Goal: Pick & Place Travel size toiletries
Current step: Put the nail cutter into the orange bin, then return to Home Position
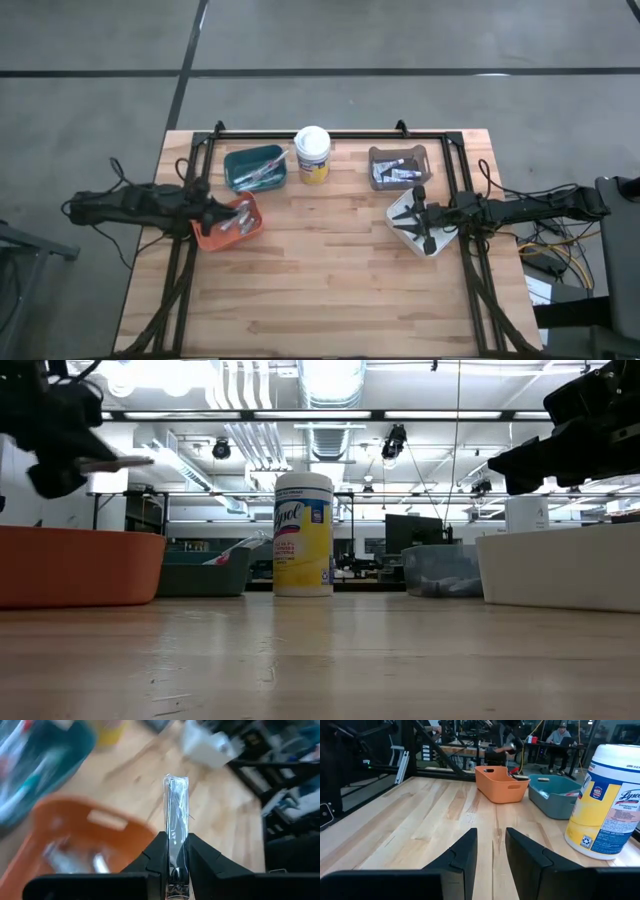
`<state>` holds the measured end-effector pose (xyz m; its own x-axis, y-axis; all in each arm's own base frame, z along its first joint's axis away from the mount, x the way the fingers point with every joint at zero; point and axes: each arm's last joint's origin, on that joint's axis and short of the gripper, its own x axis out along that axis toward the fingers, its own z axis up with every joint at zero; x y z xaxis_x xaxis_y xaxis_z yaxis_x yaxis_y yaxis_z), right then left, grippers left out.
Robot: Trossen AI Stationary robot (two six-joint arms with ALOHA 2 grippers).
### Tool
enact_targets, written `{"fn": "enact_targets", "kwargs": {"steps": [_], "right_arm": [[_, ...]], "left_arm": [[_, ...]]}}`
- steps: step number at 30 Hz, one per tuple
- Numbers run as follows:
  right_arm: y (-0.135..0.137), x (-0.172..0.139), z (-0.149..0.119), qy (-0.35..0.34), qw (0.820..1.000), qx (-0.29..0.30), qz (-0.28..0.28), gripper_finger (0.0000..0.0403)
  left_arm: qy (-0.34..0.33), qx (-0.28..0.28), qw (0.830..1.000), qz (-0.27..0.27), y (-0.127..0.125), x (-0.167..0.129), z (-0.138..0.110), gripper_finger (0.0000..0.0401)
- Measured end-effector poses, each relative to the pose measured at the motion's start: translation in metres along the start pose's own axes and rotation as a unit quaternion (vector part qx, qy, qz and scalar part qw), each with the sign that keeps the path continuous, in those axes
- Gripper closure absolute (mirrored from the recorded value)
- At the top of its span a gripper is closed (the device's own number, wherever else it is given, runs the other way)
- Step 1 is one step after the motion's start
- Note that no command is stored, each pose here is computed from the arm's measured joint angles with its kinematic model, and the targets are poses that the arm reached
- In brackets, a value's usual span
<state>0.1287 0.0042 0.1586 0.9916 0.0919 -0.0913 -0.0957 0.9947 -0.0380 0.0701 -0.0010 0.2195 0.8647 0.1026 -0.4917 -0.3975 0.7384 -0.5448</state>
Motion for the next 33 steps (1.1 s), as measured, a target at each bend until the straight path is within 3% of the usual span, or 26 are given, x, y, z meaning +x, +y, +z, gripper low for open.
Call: {"fn": "enact_targets", "kwargs": {"steps": [4,11,16,27,33], "right_arm": [[0.0,0.0,0.0,0.0,1.0,0.0,0.0,0.0307],[0.0,0.0,0.0,0.0,1.0,0.0,0.0,0.0307],[0.0,0.0,0.0,0.0,1.0,0.0,0.0,0.0307],[0.0,0.0,0.0,-0.001,1.0,0.0,0.001,0.0307],[0.0,0.0,0.0,0.0,1.0,0.0,0.001,0.0307]], "left_arm": [[0.033,-0.045,0.998,0.039,0.003,-0.014,0.001,0.0348],[0.029,-0.046,0.99,0.133,0.013,-0.027,-0.001,0.0348],[0.027,-0.04,0.99,0.133,0.013,-0.024,-0.001,0.0336],[-0.011,-0.062,0.988,0.141,0.011,-0.023,0.002,0.0259],[-0.018,-0.03,0.991,0.133,0.01,-0.022,0.004,0.0218]]}}
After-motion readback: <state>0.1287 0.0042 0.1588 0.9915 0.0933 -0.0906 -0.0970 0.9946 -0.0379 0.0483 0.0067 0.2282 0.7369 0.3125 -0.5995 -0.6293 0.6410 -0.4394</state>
